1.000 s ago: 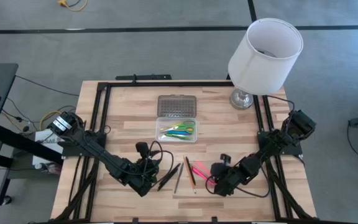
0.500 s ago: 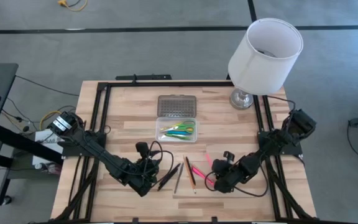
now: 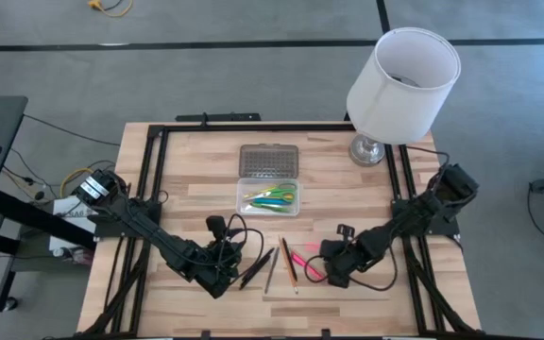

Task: Pick & place school supplies into a supply box
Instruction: Put the pink pencil into the black supply box

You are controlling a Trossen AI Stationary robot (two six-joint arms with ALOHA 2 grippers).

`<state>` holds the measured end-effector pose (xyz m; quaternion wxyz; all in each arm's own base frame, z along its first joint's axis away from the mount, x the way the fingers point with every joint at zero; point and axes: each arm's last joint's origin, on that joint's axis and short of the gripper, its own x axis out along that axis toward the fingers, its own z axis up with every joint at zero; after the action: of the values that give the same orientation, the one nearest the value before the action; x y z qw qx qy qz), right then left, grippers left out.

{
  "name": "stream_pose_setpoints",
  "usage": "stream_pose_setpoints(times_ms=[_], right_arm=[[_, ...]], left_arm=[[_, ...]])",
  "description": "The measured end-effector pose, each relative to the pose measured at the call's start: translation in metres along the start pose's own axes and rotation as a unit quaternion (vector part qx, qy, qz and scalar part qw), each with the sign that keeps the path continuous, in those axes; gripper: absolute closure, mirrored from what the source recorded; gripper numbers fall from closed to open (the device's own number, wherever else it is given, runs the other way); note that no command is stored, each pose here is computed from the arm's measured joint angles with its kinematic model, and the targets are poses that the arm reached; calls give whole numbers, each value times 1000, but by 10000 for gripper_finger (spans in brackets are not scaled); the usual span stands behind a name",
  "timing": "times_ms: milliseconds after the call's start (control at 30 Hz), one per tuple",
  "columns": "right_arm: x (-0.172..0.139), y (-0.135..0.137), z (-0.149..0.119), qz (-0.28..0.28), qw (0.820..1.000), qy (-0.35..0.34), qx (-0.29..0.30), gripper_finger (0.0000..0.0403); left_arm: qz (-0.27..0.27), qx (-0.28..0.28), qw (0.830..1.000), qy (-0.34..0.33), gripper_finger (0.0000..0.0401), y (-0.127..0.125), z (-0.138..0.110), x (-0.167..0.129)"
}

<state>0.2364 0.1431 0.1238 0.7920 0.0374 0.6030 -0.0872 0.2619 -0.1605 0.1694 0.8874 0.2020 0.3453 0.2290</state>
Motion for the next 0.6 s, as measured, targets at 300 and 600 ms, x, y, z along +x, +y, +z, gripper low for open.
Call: stream_pose_setpoints(times_ms=[300,600], right_arm=[[-1,-9,11,28,999,43,1,365],[1,-20,18,48,996,66,26,366]], left_arm=[[-10,1,1000,5,209,-1,0,0],[-10,1,1000,6,209,-1,0,0]])
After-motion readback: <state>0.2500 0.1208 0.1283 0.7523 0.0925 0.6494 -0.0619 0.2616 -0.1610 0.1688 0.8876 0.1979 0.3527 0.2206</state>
